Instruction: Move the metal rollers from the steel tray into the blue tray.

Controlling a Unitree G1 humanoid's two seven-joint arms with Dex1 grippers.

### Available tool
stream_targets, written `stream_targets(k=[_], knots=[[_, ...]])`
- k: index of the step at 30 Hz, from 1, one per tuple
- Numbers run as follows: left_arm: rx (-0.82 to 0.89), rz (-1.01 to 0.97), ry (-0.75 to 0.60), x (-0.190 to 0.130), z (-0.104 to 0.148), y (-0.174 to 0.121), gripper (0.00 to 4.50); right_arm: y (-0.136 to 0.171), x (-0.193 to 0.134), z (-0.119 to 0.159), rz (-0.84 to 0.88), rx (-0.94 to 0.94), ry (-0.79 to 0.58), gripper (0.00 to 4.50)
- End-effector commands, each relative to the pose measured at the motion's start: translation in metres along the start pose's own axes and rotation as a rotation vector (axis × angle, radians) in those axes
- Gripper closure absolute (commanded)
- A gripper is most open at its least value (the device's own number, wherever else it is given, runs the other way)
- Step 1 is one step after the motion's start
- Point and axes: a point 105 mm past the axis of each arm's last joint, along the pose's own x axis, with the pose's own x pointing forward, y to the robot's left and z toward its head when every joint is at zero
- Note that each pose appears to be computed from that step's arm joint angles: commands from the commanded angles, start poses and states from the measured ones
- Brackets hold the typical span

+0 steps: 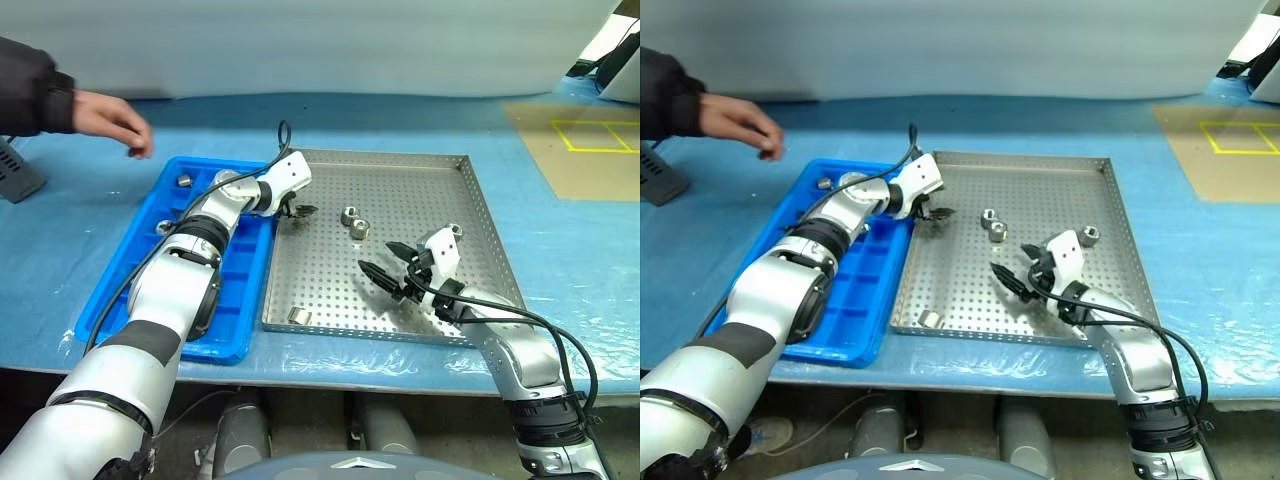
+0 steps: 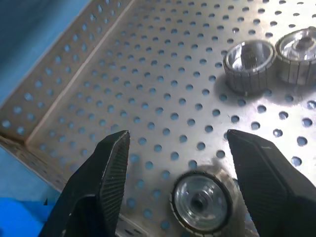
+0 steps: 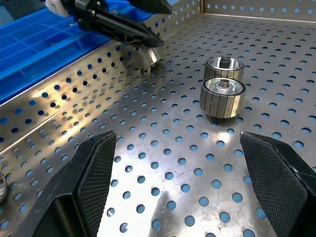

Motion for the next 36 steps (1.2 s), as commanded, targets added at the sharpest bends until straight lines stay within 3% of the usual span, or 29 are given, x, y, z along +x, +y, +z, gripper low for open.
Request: stream_targets(k=[1, 11, 19, 23, 33, 36], knots=[[0.032, 0.001, 0.026, -0.004, -0.001, 0.004, 1.2, -0.007, -0.002, 0.003, -0.001, -0.027, -0.029, 0.34], [-0.009, -0.006, 0.137, -0.005, -0.028, -0.002, 1.2, -0.027, -0.005, -0.017, -0.01, -0.031, -0.021, 0.34], [-0.046, -0.032, 0.197, -0.002, -0.039, -0.01, 1.2, -0.01, -0.002, 0.004, -0.004, -0.053, -0.045, 0.34], [0.02, -0.038, 0.196, -0.001, -0.031, -0.007, 1.2, -0.002, -0.002, 0.011, -0.008, -0.053, -0.045, 0.34], [0.267, -0.103, 0.148, -0.008, 0.02, 0.007, 1.2, -0.008, -0.006, 0.006, -0.018, -0.039, -0.028, 0.34], [0.378, -0.15, 0.2, -0.012, 0.02, 0.006, 1.2, -0.006, -0.004, 0.007, -0.017, -0.037, -0.028, 0.34]])
